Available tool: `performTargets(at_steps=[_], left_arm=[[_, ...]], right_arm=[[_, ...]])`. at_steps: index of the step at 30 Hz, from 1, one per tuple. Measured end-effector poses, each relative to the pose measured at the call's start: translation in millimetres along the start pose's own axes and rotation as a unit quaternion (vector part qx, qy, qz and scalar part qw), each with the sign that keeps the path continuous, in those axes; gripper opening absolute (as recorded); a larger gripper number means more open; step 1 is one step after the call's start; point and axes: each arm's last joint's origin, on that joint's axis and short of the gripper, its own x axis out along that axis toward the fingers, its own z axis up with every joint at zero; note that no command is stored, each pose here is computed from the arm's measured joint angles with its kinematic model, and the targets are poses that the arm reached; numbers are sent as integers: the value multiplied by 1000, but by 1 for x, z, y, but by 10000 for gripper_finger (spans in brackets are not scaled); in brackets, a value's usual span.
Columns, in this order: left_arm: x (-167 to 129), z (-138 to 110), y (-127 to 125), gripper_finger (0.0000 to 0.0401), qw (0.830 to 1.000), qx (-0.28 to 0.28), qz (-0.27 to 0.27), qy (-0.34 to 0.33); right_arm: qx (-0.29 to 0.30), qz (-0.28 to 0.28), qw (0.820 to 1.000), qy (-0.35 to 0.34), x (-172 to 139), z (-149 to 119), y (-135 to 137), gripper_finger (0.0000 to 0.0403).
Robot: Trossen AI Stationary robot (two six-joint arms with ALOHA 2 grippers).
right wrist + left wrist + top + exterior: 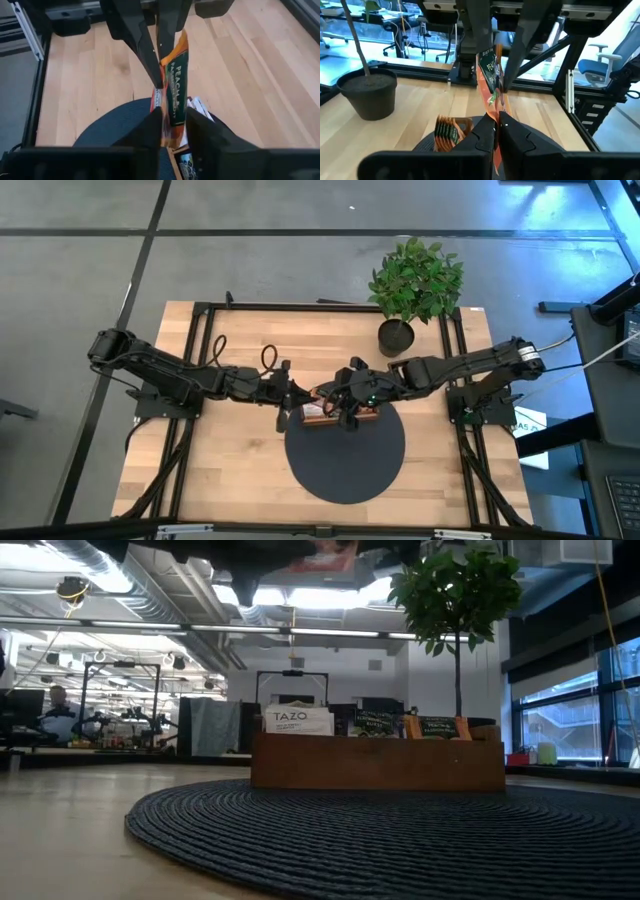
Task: Pick & Place Tea
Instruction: Put the orange tea bag into the right section of the wooden organizer
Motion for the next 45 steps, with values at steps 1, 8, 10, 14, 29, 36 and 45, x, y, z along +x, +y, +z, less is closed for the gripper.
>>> performTargets(at_steps=[1, 8, 10, 14, 29, 36, 45], left_arm=[[0, 0, 0, 12, 1000, 0, -1, 0], [0, 0, 0, 24, 1000, 0, 0, 1], [0, 0, 0, 25, 1000, 0, 0, 1], [0, 0, 0, 24, 1000, 0, 0, 2], [-43, 20, 4, 94, 999, 0, -20, 34], [-55, 30, 4, 92, 1000, -5, -24, 9], [-53, 29, 4, 95, 999, -45, -21, 15]], right_arm=[[0, 0, 1000, 0, 0, 0, 0, 65], [6, 0, 1000, -1, 0, 0, 0, 11], [13, 0, 1000, 0, 0, 0, 0, 12], [12, 0, 1000, 0, 0, 0, 0, 5], [0, -32, 996, 88, -38, -16, -16, 6], [-57, -75, 973, 209, -28, -55, -28, 6], [-110, -23, 973, 200, -4, -101, -36, 4]])
